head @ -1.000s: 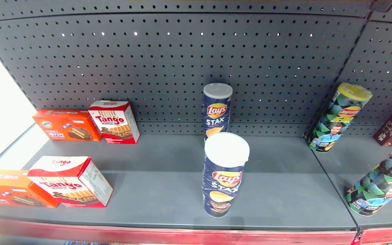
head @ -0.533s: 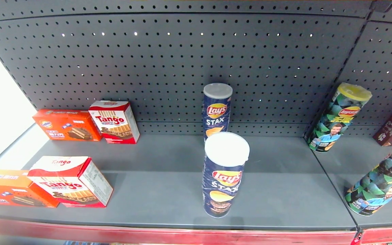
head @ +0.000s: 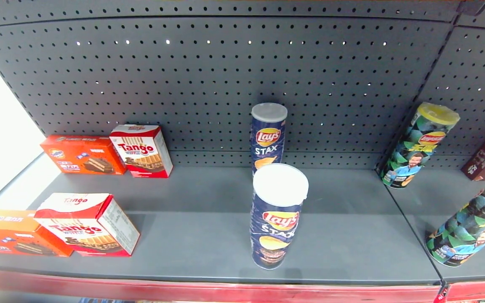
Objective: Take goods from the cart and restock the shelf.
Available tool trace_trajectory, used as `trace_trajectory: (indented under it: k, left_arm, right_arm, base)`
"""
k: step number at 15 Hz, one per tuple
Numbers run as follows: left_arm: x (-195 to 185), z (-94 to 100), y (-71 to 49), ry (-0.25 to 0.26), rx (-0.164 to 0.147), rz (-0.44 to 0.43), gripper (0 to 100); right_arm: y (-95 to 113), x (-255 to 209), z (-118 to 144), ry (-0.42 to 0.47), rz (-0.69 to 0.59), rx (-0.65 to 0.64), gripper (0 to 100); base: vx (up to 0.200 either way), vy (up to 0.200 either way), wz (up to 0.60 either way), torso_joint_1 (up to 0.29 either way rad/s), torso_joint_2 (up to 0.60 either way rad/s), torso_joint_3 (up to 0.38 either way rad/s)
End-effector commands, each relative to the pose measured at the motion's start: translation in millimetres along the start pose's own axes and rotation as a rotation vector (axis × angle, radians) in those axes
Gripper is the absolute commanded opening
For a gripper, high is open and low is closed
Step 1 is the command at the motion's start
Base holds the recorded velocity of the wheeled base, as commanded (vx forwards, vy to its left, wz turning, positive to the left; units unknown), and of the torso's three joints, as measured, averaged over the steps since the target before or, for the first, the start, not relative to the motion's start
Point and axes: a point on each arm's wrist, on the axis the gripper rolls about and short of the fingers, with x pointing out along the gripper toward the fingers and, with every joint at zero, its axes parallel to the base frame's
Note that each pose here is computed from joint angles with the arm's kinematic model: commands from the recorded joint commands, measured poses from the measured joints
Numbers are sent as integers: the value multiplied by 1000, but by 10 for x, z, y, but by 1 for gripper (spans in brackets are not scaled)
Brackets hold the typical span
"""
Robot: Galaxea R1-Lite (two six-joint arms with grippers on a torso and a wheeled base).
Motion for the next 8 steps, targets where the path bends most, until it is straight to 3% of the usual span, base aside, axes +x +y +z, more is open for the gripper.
trace_trajectory:
  k: [1, 8]
  left_arm:
    - [2, -3, 0, 1, 0, 1, 100]
    - [2, -4, 0, 3, 8, 0, 100]
  right_arm:
    - [-4, -17, -20, -9, 33, -9, 100]
    - [-12, -58, -55, -39, -31, -55, 100]
  base:
    - [0, 0, 0, 0, 0, 0]
    - [0, 0, 0, 0, 0, 0]
